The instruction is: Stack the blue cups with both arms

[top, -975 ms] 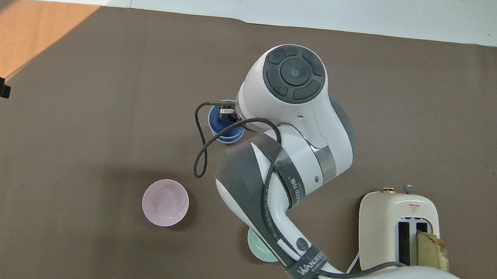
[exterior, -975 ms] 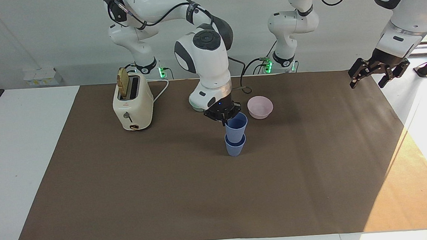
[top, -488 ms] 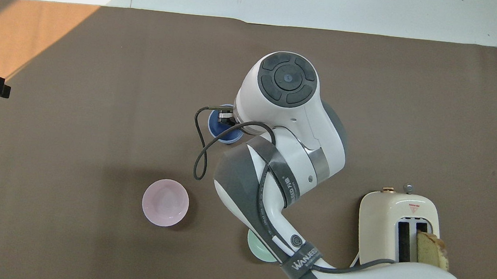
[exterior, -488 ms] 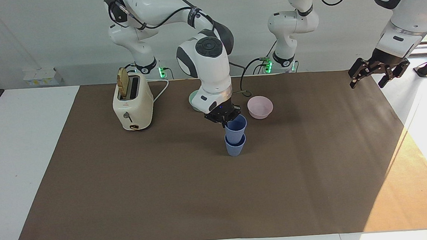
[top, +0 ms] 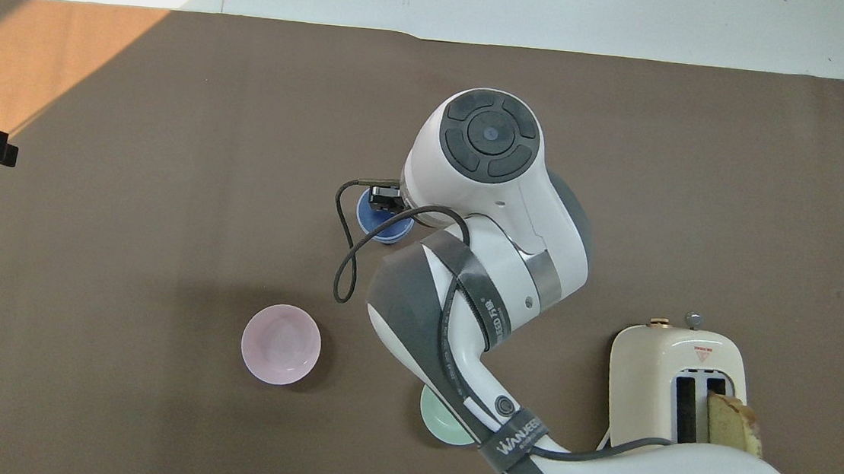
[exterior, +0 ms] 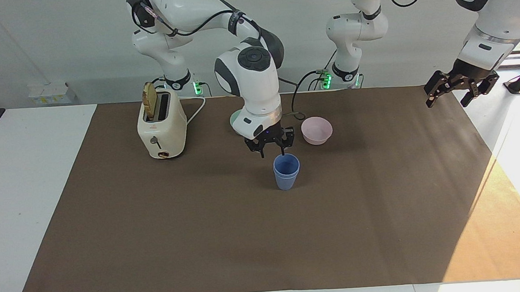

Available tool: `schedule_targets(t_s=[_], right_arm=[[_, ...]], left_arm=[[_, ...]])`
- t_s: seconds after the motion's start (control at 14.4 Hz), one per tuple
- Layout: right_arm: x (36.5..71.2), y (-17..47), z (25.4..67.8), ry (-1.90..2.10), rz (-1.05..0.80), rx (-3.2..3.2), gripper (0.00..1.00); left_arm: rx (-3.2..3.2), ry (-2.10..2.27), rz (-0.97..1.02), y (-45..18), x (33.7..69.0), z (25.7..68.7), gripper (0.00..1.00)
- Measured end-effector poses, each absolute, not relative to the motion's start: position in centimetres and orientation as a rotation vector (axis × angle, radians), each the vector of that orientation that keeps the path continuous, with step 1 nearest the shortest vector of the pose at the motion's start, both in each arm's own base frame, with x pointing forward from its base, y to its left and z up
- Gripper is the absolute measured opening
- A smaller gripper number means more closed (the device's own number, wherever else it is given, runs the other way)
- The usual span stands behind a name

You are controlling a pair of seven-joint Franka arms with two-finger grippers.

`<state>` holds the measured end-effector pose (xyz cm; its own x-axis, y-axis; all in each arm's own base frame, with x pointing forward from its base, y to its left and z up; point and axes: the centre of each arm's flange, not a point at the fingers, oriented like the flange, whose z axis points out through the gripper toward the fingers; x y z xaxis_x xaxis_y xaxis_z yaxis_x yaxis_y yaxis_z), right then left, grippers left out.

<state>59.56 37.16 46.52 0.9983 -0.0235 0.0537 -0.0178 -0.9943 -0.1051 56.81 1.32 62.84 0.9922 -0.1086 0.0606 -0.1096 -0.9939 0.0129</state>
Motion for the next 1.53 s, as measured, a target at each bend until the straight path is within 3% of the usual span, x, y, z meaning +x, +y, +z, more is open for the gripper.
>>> schedule_targets(t_s=[0.14,0.21,0.49,0.98,1.32,1.53], right_arm=[[60.7,35.2,46.8,-0.021,-0.133,-3.078,0.98],[61.5,33.3,47.4,-0.055,-0.141,-3.095,1.00],[63.0,24.1,51.9,-0.190,-0.089,-3.146,1.00],[60.9,13.4,61.0,-0.158,-0.122,-3.194,1.00],[60.9,4.1,61.9,-0.057,-0.052,-3.208,1.00],[60.9,1.8,61.3,-0.049,-0.025,-3.202,1.00]], left_arm=[[3.119,-0.171,0.094,1.3,56.8,62.8,1.00],[3.119,-0.171,0.094,1.3,56.8,62.8,1.00],[3.119,-0.169,0.095,1.4,56.8,62.9,1.00],[3.120,-0.164,0.100,1.6,56.6,63.3,1.00],[3.112,-0.163,-0.024,1.7,55.0,63.5,1.00],[3.111,-0.162,-0.026,1.7,54.9,63.6,1.00]])
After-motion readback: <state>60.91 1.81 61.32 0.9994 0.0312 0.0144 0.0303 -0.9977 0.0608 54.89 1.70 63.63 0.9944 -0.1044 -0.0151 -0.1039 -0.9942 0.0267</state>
